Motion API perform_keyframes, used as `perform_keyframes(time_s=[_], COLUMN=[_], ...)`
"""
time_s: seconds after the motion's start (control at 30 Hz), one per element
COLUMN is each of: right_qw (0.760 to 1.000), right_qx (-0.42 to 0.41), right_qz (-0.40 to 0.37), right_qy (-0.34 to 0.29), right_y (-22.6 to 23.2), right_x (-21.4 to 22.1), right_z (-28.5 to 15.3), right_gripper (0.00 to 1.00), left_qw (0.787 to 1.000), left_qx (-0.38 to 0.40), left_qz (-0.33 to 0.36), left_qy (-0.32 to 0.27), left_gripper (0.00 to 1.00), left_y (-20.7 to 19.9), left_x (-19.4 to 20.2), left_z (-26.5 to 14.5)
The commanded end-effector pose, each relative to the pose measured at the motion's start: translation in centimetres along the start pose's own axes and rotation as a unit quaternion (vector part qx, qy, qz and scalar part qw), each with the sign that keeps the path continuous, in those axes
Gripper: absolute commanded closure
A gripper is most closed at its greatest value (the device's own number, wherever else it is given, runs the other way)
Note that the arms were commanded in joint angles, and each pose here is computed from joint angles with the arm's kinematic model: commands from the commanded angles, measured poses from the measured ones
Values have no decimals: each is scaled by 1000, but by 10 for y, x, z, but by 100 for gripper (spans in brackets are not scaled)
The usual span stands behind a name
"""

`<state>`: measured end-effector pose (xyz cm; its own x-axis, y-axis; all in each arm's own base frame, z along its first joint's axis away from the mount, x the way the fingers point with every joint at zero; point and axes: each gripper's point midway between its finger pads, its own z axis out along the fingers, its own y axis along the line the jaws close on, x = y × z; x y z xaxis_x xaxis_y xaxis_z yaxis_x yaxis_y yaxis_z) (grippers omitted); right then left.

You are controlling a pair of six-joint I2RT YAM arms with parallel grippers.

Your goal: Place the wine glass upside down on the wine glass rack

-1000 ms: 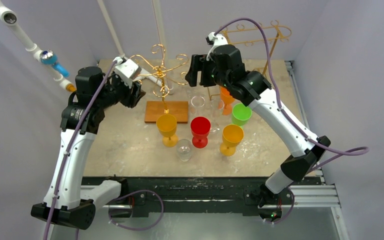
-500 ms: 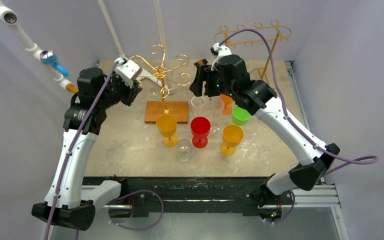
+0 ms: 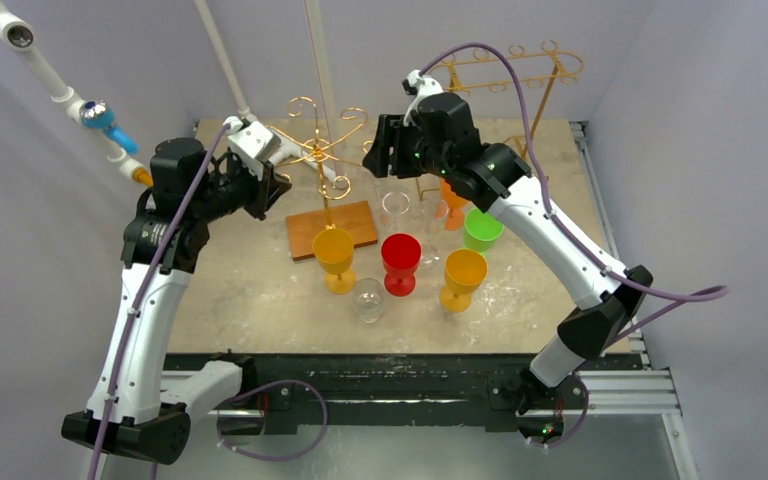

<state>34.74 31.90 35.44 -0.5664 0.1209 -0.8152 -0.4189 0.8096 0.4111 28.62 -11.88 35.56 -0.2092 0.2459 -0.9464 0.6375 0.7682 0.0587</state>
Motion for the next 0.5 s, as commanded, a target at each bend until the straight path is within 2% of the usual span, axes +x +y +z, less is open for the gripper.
perform_keyframes(time_s=[0.0,0.1,0.17,0.27,0.4,0.47], right_qw=[999,998,998,997,995,993], right_qx=[-3,34,41,52,50,50], right_qz=[-2,-10,-18,-39,-84,-104], right_qy=[-33,-48,-50,-50,-18,3], right_y=[5,-12,-16,-7,25,40], right_x=[-19,-19,-13,2,48,79], right_z=[-18,-35,-48,-66,-73,-75], right_gripper=[33,24,20,18,19,23], left_qw=[998,998,998,998,997,997], left_qx=[1,-3,-13,-22,-41,-58], left_qz=[-61,-58,-50,-47,-58,-56], left_qy=[9,-2,-17,-23,-9,-4], left_gripper=[85,26,9,1,0,0], left_y=[-15,-17,-17,-16,-9,-3], left_x=[-8,-23,-42,-62,-72,-70], left_z=[-21,-34,-46,-59,-65,-66])
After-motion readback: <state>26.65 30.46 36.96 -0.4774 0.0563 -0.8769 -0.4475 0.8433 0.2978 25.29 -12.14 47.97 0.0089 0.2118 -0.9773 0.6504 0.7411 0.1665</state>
